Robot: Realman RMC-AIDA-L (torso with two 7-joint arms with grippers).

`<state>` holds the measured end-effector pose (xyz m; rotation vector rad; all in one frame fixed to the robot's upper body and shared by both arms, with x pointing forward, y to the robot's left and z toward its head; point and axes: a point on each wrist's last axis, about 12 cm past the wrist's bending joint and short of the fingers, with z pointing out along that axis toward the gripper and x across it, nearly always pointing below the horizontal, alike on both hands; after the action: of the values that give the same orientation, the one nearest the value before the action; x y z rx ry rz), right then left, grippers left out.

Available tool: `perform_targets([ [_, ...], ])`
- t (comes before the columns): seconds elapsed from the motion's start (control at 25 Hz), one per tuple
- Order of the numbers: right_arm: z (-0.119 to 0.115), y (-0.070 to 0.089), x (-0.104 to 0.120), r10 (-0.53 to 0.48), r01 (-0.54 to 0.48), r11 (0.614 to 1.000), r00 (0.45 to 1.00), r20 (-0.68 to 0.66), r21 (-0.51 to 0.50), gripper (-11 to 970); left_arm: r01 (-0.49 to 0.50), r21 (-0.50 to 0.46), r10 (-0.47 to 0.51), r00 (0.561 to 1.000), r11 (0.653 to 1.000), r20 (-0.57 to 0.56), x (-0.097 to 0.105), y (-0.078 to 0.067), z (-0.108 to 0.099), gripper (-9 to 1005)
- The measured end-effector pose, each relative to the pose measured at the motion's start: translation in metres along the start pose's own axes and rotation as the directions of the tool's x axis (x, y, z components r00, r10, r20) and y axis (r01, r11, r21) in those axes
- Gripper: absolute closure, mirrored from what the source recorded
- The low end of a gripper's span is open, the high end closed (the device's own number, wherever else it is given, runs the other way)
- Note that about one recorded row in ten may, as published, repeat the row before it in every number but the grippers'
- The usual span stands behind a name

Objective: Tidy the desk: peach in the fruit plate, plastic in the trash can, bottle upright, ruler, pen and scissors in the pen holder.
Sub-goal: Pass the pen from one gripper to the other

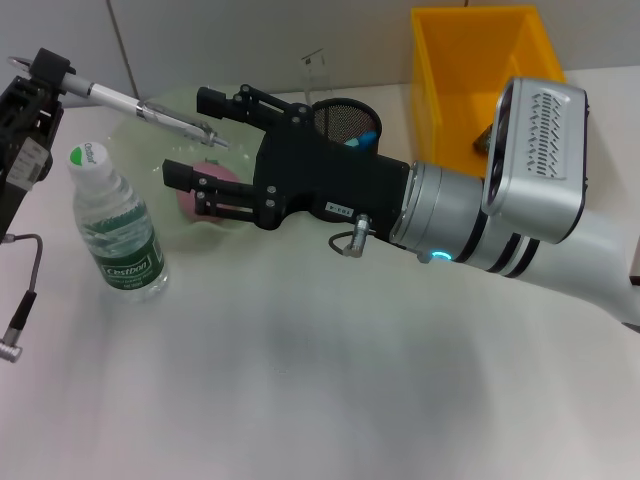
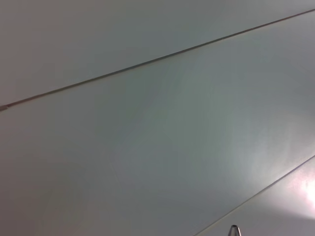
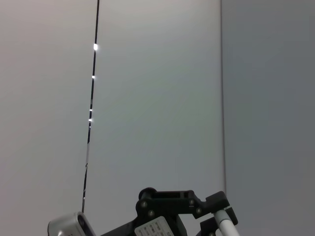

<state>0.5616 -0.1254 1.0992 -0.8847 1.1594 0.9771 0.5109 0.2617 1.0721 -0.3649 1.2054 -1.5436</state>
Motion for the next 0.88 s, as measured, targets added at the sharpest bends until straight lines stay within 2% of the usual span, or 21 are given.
perform_targets([
  [0.16, -0.0006, 0.0002, 0.0004, 0.001, -0.001, 1.0, 1.0, -0.001, 0.001, 150, 0.003, 0.002, -0.003, 1.0, 1.0, 0.0, -0.0001, -0.0001, 0.0005, 847],
  [0.36, -0.0013, 0.0004, 0.0007, 0.002, -0.002, 1.0, 1.0, -0.001, 0.003, 218, 0.007, 0.0, -0.007, 1.0, 1.0, -0.001, 0.0002, 0.0, 0.0003, 847],
  [0.6, -0.0019, 0.0004, 0.001, 0.003, -0.003, 1.0, 1.0, -0.001, 0.006, 443, 0.011, -0.001, -0.011, 1.0, 1.0, -0.003, 0.0007, 0.0001, 0.0, 847],
  [0.88, -0.0028, 0.0009, 0.0017, -0.028, 0.028, 1.0, 1.0, -0.002, 0.009, 445, 0.02, 0.0, -0.02, 1.0, 1.0, -0.007, 0.001, 0.0, 0.0002, 846],
])
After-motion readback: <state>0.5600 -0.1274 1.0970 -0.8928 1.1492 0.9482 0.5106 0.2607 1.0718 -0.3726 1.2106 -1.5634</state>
